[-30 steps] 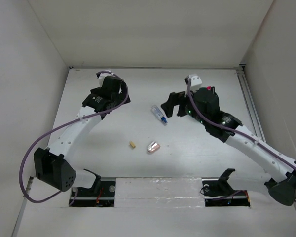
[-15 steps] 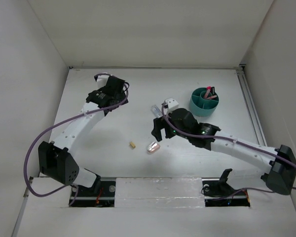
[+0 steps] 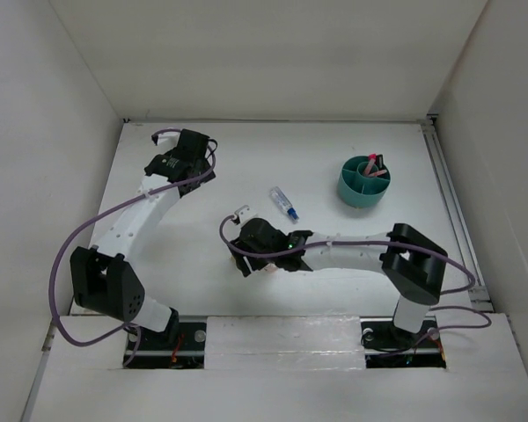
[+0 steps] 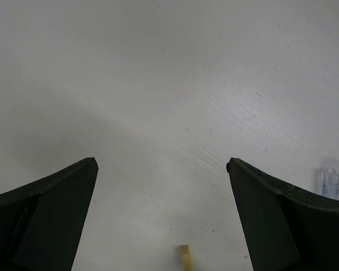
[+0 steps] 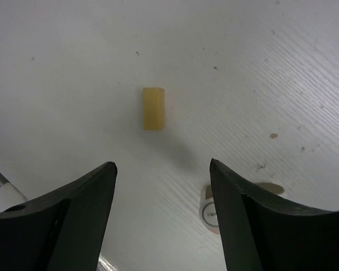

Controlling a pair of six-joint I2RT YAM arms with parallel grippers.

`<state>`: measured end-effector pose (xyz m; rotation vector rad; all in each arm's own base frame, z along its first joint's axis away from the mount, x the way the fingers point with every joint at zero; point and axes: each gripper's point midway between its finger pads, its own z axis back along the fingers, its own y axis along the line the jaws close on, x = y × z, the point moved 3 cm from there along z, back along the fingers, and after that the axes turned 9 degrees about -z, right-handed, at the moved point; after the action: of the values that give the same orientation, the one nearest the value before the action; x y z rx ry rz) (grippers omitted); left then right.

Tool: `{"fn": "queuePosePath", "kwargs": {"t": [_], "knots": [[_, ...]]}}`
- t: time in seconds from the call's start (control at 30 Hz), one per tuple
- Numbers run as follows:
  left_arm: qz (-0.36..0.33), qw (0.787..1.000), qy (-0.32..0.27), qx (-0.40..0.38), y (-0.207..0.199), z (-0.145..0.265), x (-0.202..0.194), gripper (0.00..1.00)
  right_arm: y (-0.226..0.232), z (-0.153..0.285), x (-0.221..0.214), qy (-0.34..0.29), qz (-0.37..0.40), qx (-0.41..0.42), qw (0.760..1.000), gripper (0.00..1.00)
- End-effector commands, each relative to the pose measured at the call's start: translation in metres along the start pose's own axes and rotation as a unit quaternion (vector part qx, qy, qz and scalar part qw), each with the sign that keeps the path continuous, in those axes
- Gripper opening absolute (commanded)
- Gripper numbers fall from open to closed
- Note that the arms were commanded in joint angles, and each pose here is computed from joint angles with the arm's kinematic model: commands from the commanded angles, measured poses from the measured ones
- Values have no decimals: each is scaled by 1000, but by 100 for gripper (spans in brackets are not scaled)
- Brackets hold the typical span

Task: Sort the stationery into containers
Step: Pick up the stationery from the center of the board.

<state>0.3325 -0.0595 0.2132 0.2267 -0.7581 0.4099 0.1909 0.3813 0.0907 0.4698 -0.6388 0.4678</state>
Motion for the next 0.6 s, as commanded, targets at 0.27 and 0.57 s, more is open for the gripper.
{"fn": "queuePosePath", "kwargs": {"t": [0.27,0.57], "knots": [[-2,1000,-15,-24,-3,11,10,100,23,-40,32,-42,12,7,999,65],[5,1000,-19,-9,3,14,11,100,19,-49,26,-23,16,-10,1000,54]]}}
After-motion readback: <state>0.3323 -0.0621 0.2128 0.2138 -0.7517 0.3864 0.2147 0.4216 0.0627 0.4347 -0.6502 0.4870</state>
